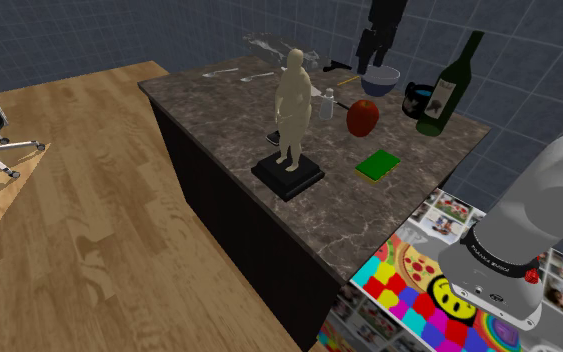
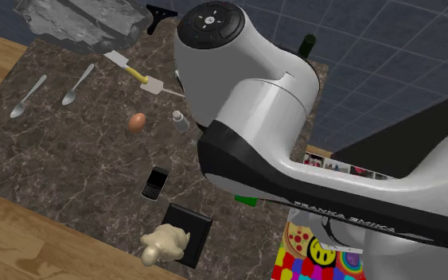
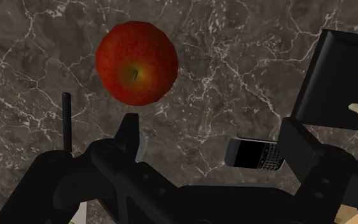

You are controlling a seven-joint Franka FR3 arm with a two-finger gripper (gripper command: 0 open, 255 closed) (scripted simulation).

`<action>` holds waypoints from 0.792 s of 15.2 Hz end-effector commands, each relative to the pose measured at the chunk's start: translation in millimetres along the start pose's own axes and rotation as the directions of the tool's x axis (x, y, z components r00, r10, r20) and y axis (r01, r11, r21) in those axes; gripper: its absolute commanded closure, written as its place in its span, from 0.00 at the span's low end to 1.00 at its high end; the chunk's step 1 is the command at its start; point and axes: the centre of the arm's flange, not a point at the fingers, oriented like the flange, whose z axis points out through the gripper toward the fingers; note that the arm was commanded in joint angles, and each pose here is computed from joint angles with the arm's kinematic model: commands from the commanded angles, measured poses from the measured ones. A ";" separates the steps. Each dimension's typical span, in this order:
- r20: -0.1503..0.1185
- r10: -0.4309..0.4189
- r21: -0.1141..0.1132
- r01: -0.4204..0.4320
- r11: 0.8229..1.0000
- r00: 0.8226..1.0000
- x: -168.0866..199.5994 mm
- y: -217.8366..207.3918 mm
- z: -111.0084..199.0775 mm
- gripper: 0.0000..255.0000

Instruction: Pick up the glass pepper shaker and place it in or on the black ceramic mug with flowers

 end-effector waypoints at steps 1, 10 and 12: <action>-0.001 0.002 0.006 -0.002 1.000 1.000 17.2 12.9 13.4 0.00; -0.004 0.015 0.036 -0.015 0.999 1.000 103.2 70.9 74.9 0.00; -0.005 0.018 0.042 -0.017 0.999 1.000 122.2 83.7 88.8 0.00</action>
